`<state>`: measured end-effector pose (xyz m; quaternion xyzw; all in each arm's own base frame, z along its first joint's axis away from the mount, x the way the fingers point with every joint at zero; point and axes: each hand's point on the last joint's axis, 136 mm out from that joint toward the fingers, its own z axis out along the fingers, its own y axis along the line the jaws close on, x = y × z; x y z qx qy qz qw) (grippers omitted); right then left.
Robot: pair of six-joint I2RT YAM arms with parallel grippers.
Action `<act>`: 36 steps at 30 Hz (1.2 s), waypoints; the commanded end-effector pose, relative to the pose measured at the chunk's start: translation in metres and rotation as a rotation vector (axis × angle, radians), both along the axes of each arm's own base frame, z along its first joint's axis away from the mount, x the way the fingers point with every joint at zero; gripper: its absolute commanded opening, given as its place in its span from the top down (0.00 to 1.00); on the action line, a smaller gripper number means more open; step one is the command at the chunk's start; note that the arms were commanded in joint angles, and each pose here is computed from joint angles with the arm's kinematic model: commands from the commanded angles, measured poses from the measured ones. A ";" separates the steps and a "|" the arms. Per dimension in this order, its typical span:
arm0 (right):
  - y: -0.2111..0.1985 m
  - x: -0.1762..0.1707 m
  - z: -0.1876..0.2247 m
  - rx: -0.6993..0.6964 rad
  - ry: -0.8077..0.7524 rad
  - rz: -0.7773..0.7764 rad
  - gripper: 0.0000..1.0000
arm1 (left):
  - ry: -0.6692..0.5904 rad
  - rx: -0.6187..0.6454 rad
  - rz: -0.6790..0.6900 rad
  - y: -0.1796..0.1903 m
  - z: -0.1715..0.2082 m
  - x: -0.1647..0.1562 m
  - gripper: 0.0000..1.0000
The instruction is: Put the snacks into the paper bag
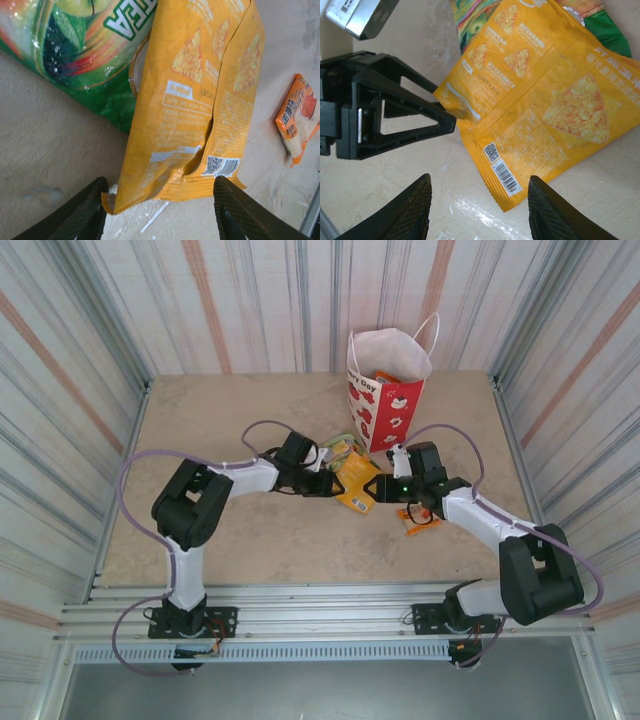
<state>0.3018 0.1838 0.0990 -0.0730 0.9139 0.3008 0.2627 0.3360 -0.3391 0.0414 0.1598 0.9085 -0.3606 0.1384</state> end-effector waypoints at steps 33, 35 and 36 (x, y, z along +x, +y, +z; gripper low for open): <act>-0.033 -0.036 0.108 -0.094 -0.496 0.207 0.33 | -0.826 0.199 -0.750 0.018 0.128 -0.100 1.00; -0.030 -0.041 0.114 -0.076 -0.518 0.232 0.33 | -0.870 0.194 -0.818 0.021 0.132 -0.109 1.00; -0.027 -0.044 0.117 -0.063 -0.533 0.259 0.33 | -0.885 0.200 -0.836 0.024 0.133 -0.111 1.00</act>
